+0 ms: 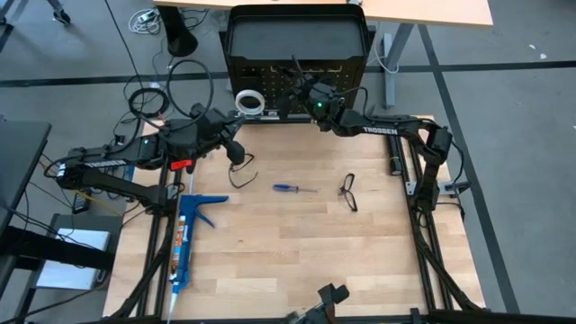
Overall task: Hang tools onto peg board
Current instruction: Remove the black black utility knife blade dispenser from the black pegboard
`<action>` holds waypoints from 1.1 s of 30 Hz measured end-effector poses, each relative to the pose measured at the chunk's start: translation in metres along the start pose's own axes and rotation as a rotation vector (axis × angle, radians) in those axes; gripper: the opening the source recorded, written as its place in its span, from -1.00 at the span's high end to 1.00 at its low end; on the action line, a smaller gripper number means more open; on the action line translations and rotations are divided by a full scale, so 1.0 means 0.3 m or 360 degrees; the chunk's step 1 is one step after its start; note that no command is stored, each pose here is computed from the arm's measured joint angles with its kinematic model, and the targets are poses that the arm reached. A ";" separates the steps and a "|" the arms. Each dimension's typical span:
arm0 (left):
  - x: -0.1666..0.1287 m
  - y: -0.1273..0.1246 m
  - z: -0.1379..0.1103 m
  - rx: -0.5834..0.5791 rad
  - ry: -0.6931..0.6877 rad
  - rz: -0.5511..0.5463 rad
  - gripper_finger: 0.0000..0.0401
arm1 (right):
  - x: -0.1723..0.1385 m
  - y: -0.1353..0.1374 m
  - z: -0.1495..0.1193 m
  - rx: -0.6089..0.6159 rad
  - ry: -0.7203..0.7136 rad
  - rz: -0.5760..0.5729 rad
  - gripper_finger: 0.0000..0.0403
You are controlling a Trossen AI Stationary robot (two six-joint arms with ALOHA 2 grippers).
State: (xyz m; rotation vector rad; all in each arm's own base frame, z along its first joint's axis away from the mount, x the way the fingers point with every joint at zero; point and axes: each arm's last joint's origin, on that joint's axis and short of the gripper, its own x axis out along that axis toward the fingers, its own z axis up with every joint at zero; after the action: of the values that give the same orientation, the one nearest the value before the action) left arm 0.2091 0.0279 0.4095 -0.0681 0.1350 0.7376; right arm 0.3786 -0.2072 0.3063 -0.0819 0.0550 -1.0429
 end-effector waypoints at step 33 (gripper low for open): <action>0.000 0.000 0.001 -0.0002 -0.0002 0.0000 0.91 | 0.034 -0.048 -0.013 0.0045 0.0044 0.0144 0.00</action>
State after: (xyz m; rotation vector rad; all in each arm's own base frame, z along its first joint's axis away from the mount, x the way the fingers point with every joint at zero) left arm 0.2091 0.0279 0.4097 -0.0685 0.1332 0.7379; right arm 0.3709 -0.2233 0.3037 -0.0393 0.0683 -0.9543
